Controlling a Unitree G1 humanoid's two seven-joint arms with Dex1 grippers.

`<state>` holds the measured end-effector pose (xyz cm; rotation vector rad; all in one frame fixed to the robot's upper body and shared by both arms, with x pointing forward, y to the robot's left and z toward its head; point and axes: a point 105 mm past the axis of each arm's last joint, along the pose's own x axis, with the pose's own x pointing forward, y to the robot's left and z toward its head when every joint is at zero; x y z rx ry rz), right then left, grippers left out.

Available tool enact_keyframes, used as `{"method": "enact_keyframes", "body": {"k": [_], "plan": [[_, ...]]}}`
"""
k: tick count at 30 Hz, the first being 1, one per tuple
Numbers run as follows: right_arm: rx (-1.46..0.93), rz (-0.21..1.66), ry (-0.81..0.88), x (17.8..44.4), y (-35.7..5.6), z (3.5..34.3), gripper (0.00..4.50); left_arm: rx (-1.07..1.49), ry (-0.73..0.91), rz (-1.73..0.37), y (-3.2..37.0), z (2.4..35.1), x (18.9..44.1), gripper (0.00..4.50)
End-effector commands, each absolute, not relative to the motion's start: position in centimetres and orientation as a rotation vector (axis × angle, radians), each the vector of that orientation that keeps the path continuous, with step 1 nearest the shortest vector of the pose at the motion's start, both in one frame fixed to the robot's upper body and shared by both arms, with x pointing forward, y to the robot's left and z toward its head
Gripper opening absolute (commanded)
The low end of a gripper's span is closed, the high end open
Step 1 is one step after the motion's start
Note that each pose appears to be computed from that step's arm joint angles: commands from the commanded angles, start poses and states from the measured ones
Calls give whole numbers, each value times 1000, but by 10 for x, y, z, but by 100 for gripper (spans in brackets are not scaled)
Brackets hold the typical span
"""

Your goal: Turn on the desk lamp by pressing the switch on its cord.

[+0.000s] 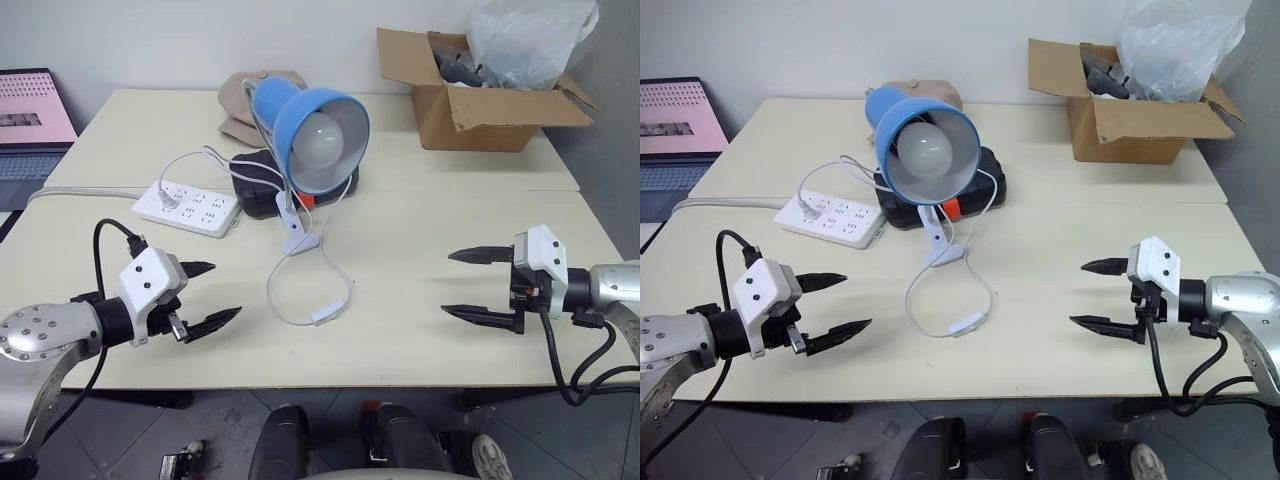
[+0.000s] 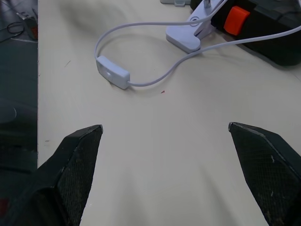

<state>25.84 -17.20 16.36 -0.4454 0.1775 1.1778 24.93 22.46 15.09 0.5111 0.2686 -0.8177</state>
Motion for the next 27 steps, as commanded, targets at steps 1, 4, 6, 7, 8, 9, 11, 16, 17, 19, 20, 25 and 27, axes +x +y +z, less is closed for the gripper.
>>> {"method": "enact_keyframes", "body": {"k": [1, 4, 6, 7, 8, 9, 11, 16, 17, 19, 20, 25, 27], "plan": [[-474, 1194, 133, 259, -167, 171, 450, 526, 235, -827, 223, 160, 250, 444], [-472, 1195, 131, 260, -164, 171, 450, 549, 226, -810, 224, 160, 252, 444], [-470, 1195, 133, 260, -164, 170, 450, 556, 229, -809, 222, 160, 253, 444], [-468, 1193, 137, 261, -165, 169, 450, 563, 221, -808, 221, 161, 254, 444], [-465, 1191, 140, 260, -165, 169, 450, 569, 212, -812, 220, 162, 254, 444], [-462, 1190, 144, 260, -165, 168, 450, 578, 197, -818, 218, 164, 254, 444], [-458, 1192, 147, 259, -165, 167, 450, 610, 172, -807, 217, 165, 257, 444], [-452, 1205, 157, 256, -162, 165, 450, 541, 126, -894, 206, 171, 256, 444], [-453, 1206, 159, 256, -162, 165, 450, 521, 117, -929, 201, 173, 253, 444], [-454, 1210, 162, 253, -161, 166, 450, 547, 138, -998, 192, 170, 247, 444], [-452, 1213, 167, 252, -160, 166, 450, 565, 159, -1031, 186, 165, 245, 444], [-448, 1215, 189, 241, -155, 167, 450, 586, 226, -1145, 171, 145, 235, 444], [-438, 1215, 209, 237, -152, 166, 450, 584, 231, -1122, 167, 135, 246, 444]]}}
